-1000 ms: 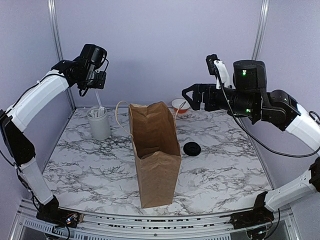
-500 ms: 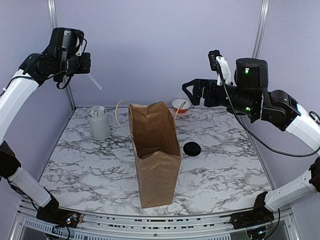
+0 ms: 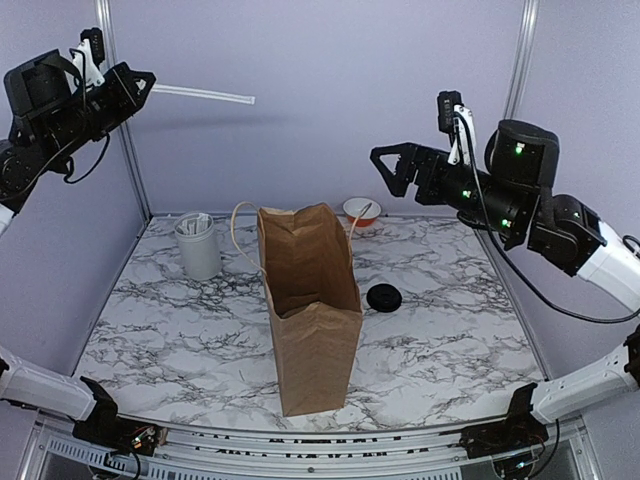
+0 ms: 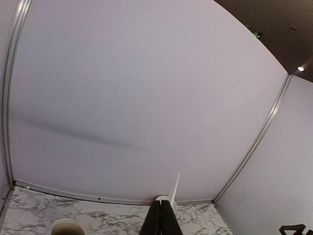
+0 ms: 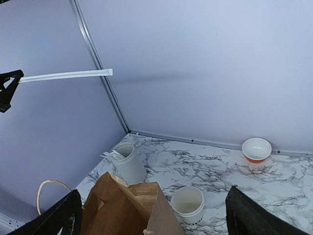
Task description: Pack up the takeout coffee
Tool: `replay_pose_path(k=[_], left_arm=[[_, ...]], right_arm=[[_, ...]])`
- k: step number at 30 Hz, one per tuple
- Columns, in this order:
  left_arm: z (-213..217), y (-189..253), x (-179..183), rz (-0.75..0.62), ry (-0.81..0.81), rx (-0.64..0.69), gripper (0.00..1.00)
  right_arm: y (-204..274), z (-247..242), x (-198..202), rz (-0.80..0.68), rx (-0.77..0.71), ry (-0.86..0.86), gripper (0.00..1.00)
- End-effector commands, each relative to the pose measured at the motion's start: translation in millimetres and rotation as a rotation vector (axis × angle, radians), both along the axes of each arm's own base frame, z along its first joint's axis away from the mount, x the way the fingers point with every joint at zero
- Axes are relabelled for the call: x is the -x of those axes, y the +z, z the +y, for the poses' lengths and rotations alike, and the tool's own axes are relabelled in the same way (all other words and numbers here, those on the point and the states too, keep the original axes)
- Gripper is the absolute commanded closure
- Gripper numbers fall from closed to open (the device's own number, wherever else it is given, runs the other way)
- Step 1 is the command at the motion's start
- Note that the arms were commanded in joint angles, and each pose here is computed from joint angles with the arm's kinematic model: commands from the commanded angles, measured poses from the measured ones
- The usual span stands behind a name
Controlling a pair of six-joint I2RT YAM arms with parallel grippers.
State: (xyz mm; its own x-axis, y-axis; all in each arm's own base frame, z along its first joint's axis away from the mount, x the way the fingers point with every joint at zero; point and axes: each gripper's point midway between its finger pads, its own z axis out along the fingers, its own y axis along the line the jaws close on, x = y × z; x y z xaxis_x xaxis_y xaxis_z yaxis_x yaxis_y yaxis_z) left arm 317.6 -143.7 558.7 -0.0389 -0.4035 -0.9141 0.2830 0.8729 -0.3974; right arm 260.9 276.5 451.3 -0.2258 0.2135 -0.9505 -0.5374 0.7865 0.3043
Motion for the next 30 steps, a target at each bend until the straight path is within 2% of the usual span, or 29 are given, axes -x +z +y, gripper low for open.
replay_pose_path(k=[1,8,14,22,30], left_arm=[[-35.5,29.1,17.8,-0.096,-0.258,0.227,1.00],[-66.4,27.1,30.3,-0.090,-0.493,0.396,1.00],[-99.7,8.3,27.2,-0.005,-0.668,0.525,1.00],[-153.7,-19.2,40.5,0.092,-0.789,0.544,1.00],[-178.8,-33.7,51.6,0.142,-0.842,0.561,1.00]], right_arm=[[37.7,6.1,9.6,-0.076,-0.177,0.081,0.01],[54.6,15.1,16.3,-0.114,-0.332,0.153,0.01],[68.7,19.2,21.5,-0.148,-0.506,0.213,0.01],[71.3,20.8,13.7,-0.175,-0.657,0.206,0.01],[71.6,-5.1,10.8,-0.214,-0.808,0.132,0.05]])
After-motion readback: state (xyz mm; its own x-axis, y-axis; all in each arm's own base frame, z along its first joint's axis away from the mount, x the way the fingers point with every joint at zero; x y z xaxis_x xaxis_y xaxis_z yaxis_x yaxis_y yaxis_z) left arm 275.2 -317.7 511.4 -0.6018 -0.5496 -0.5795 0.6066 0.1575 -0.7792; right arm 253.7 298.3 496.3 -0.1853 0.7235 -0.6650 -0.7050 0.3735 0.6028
